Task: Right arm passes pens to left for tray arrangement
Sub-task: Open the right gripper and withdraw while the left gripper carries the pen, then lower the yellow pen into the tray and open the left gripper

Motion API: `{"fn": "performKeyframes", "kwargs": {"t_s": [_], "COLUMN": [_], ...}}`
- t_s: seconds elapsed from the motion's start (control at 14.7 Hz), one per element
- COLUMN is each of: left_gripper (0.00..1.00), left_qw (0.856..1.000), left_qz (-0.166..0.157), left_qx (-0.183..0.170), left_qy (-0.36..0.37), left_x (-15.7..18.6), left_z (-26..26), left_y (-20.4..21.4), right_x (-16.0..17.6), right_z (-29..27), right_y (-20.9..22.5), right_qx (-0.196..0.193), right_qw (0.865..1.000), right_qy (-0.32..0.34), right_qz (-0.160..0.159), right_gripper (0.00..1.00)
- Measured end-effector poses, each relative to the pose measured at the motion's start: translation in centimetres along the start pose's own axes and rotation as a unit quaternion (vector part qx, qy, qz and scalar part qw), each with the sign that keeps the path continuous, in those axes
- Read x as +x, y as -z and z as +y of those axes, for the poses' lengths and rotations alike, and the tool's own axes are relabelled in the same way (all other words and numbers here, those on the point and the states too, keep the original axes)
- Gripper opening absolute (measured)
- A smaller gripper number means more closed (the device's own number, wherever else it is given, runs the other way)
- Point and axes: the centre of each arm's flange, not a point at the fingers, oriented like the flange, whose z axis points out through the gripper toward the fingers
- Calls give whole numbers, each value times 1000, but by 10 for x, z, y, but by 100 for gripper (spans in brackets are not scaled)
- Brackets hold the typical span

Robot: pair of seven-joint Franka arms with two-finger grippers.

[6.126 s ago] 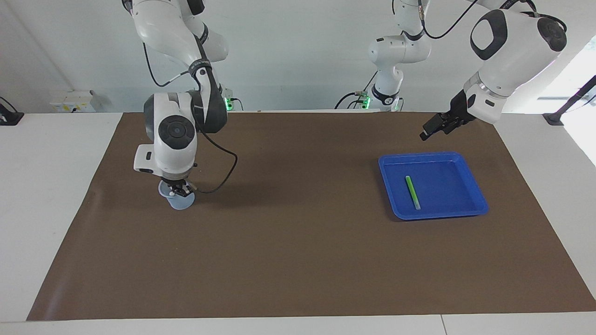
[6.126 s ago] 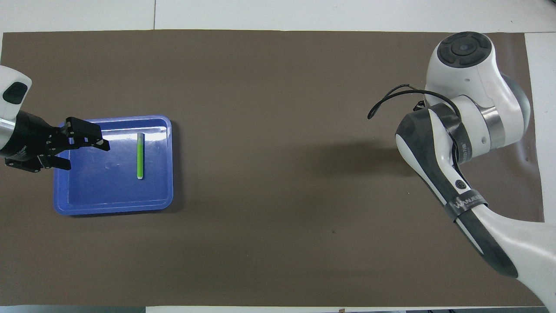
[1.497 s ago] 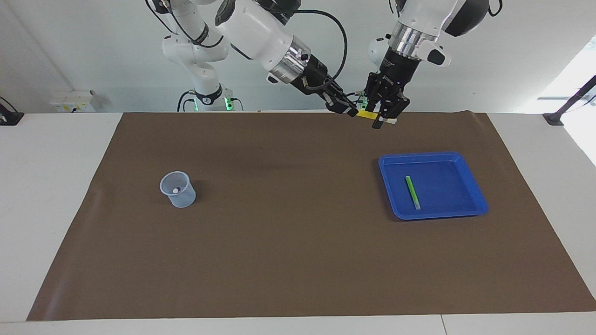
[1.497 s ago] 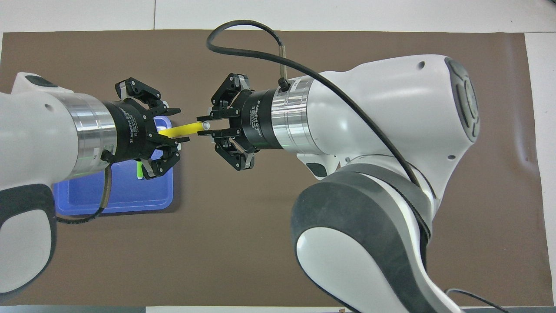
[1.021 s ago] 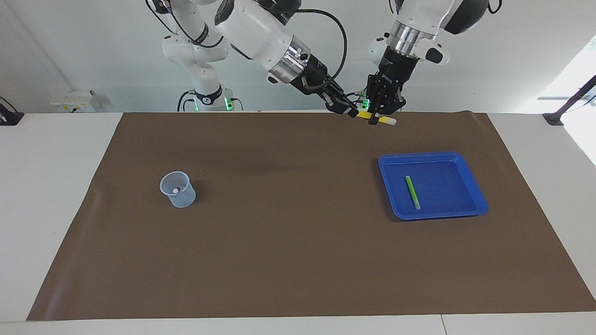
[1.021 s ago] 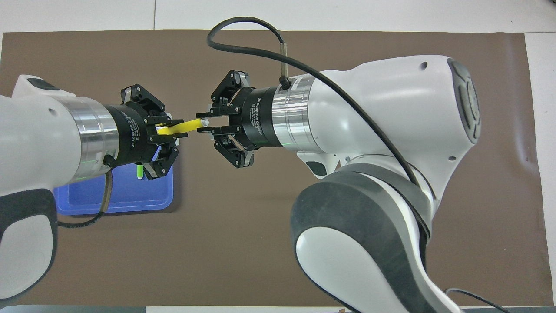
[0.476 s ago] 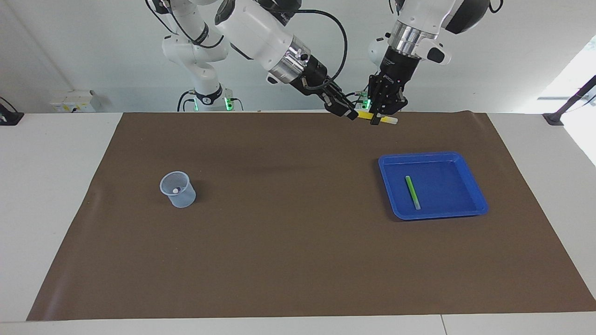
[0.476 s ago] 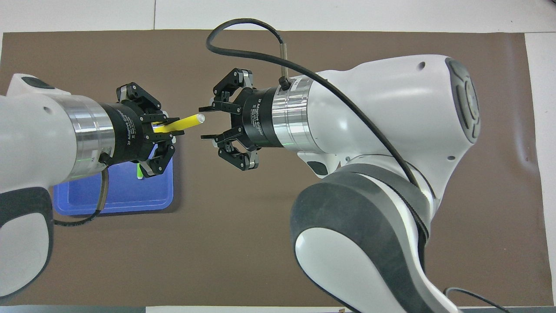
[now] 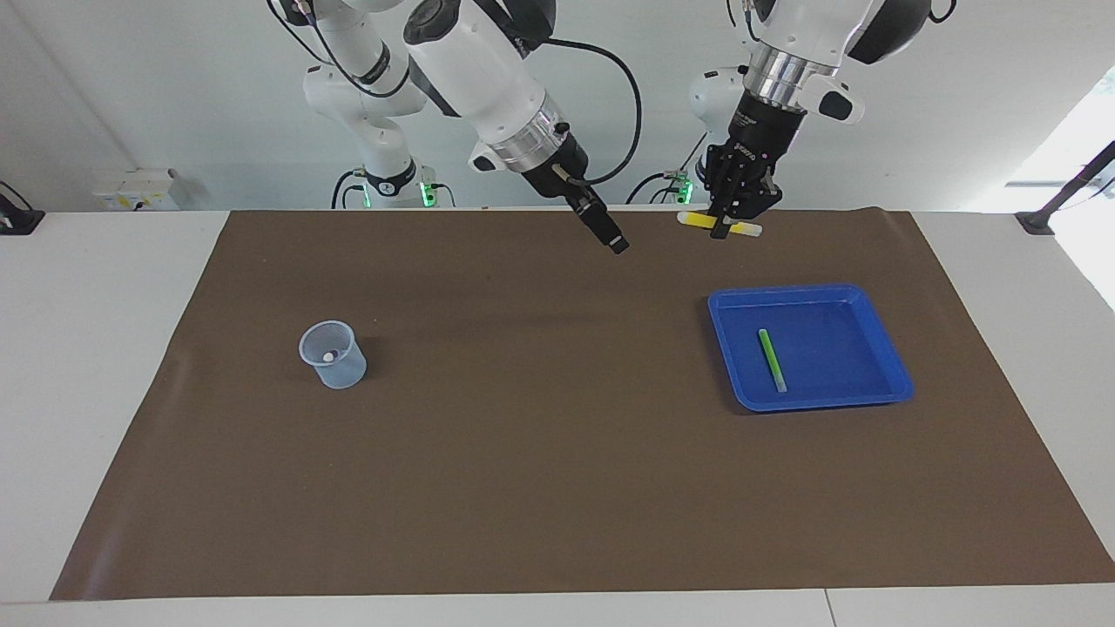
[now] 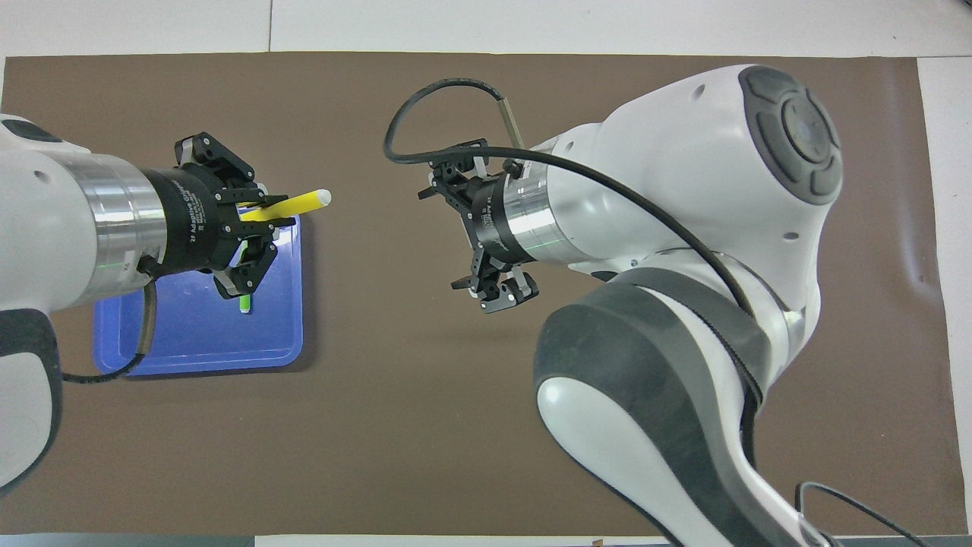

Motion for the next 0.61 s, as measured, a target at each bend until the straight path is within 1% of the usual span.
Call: {"fn": "performKeyframes", "kwargs": {"t_s": [0.14, 0.27, 0.34, 0.48, 0.61], "left_gripper": [19, 19, 19, 19, 19], "left_qw": [999, 996, 993, 982, 962], "left_qz": [10, 22, 26, 30, 31], "left_qx": [0, 9, 16, 33, 58], "left_qy": [-41, -91, -117, -181, -266], "left_x": [29, 62, 79, 112, 144], "left_z": [13, 24, 27, 31, 31], "left_y": [-2, -11, -18, -31, -49], "right_x": [38, 75, 92, 118, 143], "right_z": [5, 14, 20, 32, 44], "right_y": [11, 25, 30, 33, 33], "right_qx": [-35, -68, -87, -123, -154], "right_qw": [998, 992, 986, 969, 949], "right_qy": [49, 105, 138, 199, 259], "right_qz": [14, 25, 37, 73, 96], "right_gripper": [100, 100, 100, 100, 100]}}
